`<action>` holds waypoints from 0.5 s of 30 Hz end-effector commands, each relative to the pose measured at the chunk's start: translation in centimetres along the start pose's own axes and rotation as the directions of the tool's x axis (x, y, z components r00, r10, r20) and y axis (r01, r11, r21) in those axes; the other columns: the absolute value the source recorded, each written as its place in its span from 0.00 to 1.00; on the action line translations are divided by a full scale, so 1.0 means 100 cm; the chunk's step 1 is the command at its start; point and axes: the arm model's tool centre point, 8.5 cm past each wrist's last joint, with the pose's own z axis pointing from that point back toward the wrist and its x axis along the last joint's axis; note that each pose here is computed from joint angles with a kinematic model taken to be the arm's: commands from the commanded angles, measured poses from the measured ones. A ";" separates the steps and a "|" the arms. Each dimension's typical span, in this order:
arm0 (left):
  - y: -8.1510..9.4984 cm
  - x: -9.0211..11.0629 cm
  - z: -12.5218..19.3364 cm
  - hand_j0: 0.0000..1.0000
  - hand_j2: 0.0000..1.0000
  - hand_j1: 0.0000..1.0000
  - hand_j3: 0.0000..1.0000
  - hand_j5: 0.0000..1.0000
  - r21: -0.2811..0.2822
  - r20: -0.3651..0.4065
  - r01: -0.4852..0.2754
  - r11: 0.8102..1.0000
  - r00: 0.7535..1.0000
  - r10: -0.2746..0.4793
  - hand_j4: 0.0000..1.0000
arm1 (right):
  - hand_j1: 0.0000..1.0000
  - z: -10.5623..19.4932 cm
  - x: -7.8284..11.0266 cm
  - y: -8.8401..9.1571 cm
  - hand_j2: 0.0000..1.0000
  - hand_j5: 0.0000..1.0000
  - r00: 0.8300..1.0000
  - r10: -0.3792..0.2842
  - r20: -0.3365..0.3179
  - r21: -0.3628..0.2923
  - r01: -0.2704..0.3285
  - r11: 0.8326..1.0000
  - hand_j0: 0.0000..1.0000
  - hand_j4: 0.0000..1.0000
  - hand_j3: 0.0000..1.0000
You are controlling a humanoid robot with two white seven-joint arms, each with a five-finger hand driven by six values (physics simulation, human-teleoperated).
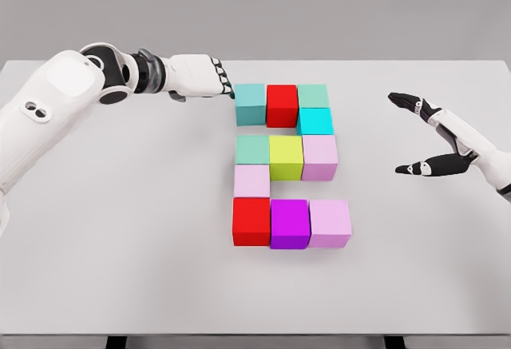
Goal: Assemble the squares on the desktop into the number 2
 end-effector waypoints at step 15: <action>-0.022 -0.061 0.072 1.00 1.00 1.00 1.00 1.00 0.063 -0.175 -0.094 0.994 0.979 0.104 1.00 | 1.00 -0.002 0.005 0.000 1.00 1.00 1.000 0.006 0.014 0.003 -0.006 1.000 1.00 1.00 1.00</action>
